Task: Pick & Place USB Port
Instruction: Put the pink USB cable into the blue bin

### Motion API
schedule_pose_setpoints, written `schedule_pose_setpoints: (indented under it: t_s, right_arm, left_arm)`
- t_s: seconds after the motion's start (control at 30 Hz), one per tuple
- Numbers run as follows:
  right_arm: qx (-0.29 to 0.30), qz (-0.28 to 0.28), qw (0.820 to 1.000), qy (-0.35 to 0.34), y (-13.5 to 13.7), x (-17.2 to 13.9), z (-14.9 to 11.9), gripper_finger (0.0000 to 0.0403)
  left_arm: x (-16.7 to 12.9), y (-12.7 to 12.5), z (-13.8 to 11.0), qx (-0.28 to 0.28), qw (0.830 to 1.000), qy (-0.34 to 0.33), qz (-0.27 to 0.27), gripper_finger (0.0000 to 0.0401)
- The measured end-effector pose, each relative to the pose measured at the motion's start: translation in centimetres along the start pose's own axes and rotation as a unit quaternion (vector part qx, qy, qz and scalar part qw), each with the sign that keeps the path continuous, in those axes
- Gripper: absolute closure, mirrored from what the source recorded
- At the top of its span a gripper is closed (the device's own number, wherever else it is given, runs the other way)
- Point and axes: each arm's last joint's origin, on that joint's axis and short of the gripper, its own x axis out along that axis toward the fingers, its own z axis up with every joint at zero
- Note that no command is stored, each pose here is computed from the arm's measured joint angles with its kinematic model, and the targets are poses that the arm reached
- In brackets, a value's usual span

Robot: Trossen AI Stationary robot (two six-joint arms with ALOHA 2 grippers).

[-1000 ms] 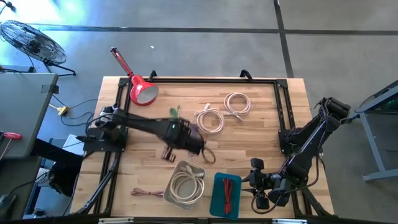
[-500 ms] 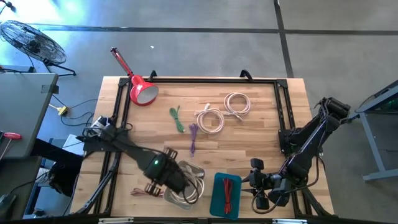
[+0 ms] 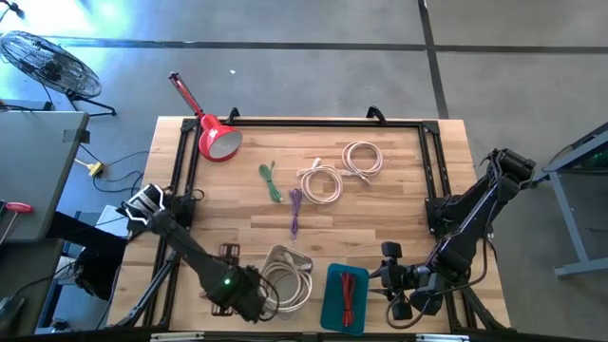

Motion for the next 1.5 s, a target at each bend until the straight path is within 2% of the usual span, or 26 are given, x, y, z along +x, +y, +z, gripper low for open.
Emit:
schedule_pose_setpoints:
  t_s: [0.17, 0.27, 0.53, 0.8, 1.03, 1.1, 1.17, 1.33, 1.5]
  right_arm:
    - [-0.011, 0.0, 1.0, 0.0, 0.0, 0.0, 0.0, 0.0261]
    - [-0.011, 0.0, 1.0, 0.0, 0.0, 0.0, 0.0, 0.0261]
    - [-0.021, -0.003, 1.0, -0.005, 0.0, 0.0, 0.1, 0.0261]
    - [-0.021, -0.002, 1.0, -0.005, 0.0, 0.0, 0.1, 0.0261]
    - [-0.021, -0.002, 1.0, -0.004, 0.0, 0.0, 0.1, 0.0261]
    - [-0.021, -0.001, 1.0, -0.004, 0.0, 0.0, 0.1, 0.0261]
    - [-0.02, -0.001, 1.0, -0.004, 0.0, 0.0, 0.1, 0.0261]
    - [-0.021, -0.002, 1.0, -0.005, 0.0, 0.0, 0.1, 0.0261]
    - [-0.019, -0.002, 1.0, -0.007, 0.0, 0.0, 0.1, 0.0261]
  left_arm:
    - [3.3, -2.3, -0.5, 0.038, 0.993, 0.025, -0.106, 0.0161]
    - [4.3, -3.7, -0.6, 0.061, 0.989, -0.007, -0.137, 0.016]
    - [6.0, -3.2, -1.1, 0.046, 0.996, -0.037, -0.06, 0.016]
    - [7.9, -3.2, -1.1, 0.032, 0.996, -0.038, -0.08, 0.016]
    - [10.4, -2.3, -1.5, 0.009, 0.997, -0.058, -0.053, 0.0166]
    - [11.3, -2.0, -1.7, -0.005, 0.997, -0.058, -0.052, 0.0186]
    - [11.8, -1.7, -1.8, -0.015, 0.997, -0.056, -0.052, 0.0223]
    - [12.2, -1.5, -2.0, -0.009, 0.998, -0.047, -0.05, 0.0371]
    - [12.2, -1.5, -2.0, -0.014, 0.998, -0.043, -0.052, 0.038]
